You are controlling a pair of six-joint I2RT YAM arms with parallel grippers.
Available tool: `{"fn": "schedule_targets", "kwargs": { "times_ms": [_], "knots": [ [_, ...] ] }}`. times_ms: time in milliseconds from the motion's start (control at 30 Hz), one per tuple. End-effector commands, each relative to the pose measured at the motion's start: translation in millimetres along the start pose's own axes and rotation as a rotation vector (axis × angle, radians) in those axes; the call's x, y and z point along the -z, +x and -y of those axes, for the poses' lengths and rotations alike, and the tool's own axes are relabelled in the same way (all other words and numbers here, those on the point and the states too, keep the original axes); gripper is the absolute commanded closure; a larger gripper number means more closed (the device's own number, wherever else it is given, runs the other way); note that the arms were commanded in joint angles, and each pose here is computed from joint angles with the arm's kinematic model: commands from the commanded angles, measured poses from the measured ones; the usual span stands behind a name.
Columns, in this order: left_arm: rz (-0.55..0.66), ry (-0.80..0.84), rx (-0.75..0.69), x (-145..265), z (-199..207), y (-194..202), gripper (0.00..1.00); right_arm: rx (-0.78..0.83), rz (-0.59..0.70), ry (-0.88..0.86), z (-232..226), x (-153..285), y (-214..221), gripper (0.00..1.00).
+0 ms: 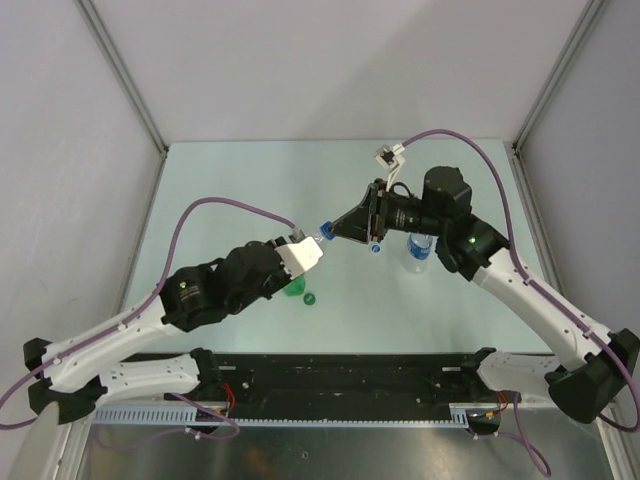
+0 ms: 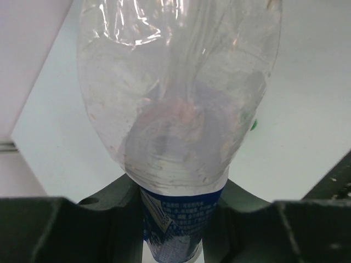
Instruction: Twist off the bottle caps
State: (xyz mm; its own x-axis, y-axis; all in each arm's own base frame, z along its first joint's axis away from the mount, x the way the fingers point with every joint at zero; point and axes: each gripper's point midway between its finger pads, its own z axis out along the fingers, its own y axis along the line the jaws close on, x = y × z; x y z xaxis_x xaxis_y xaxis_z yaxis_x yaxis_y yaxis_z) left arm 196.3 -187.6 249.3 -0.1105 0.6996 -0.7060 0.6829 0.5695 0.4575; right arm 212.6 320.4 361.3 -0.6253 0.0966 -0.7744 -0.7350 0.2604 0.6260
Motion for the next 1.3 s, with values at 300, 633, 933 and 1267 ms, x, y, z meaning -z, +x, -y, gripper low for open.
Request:
{"fn": "schedule_targets", "kwargs": {
  "times_ms": [300,633,933,1267],
  "knots": [
    [0.416,0.447,0.128,69,48,-93,1.00,0.271,-0.021,-0.216,-63,27,6,1.00],
    [0.600,0.745,0.101,106,89,-121,1.00,0.424,-0.035,-0.376,-91,47,18,1.00],
    [0.834,0.988,0.056,151,113,-143,1.00,0.575,0.020,-0.529,-122,68,18,1.00],
    [0.932,1.139,0.010,173,124,-147,1.00,0.640,0.011,-0.615,-134,75,22,1.00]
  ]
}}
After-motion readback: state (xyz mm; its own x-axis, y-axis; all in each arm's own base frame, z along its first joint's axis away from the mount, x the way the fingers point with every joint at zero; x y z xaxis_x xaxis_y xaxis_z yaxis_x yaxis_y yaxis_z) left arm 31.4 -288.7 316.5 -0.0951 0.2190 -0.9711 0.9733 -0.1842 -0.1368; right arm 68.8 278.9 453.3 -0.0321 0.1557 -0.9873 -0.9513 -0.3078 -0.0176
